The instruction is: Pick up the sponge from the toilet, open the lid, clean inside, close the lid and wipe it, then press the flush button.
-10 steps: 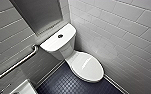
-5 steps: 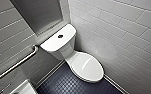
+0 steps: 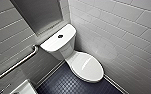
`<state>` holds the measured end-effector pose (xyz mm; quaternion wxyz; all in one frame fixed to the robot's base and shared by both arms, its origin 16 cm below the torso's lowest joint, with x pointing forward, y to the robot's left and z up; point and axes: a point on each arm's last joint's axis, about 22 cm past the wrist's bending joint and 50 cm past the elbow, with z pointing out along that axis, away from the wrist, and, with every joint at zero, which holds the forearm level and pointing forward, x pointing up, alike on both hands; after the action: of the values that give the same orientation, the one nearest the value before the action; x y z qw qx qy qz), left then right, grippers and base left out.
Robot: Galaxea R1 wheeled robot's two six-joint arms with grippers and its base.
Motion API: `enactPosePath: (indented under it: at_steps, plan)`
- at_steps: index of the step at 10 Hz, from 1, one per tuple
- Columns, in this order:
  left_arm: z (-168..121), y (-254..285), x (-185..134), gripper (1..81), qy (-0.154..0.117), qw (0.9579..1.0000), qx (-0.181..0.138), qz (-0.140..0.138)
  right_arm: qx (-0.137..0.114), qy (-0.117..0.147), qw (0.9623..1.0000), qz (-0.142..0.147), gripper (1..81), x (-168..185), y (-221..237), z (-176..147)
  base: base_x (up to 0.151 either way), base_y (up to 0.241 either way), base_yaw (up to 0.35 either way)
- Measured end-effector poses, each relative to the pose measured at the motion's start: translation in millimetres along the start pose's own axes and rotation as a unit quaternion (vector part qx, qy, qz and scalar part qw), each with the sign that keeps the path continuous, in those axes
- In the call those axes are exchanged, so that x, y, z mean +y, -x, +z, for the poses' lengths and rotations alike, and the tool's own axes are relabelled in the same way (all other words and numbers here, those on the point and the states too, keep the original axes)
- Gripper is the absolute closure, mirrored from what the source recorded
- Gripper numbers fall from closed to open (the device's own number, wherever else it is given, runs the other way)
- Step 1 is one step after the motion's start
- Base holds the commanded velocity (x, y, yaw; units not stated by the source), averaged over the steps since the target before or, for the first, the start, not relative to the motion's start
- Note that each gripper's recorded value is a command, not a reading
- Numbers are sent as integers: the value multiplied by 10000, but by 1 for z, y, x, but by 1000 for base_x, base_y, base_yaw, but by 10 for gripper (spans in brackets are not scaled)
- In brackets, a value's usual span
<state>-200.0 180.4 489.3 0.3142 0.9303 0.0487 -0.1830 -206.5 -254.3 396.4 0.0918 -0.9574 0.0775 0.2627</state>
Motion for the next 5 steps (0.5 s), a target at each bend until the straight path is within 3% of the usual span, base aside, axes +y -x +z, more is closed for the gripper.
enactPosePath:
  at_steps: [2, 5]
  plan:
    - [1, 0, 0, 10, -14, 10000, -2, 6, 89, 175, 9998, 40, 811, 3, -9, 2, 0, 0, 0]
    - [12, -19, -6, 10, -108, 9995, 216, 199, 544, 83, 9984, 134, 811, -20, -46, 5, 0, 0, 0]
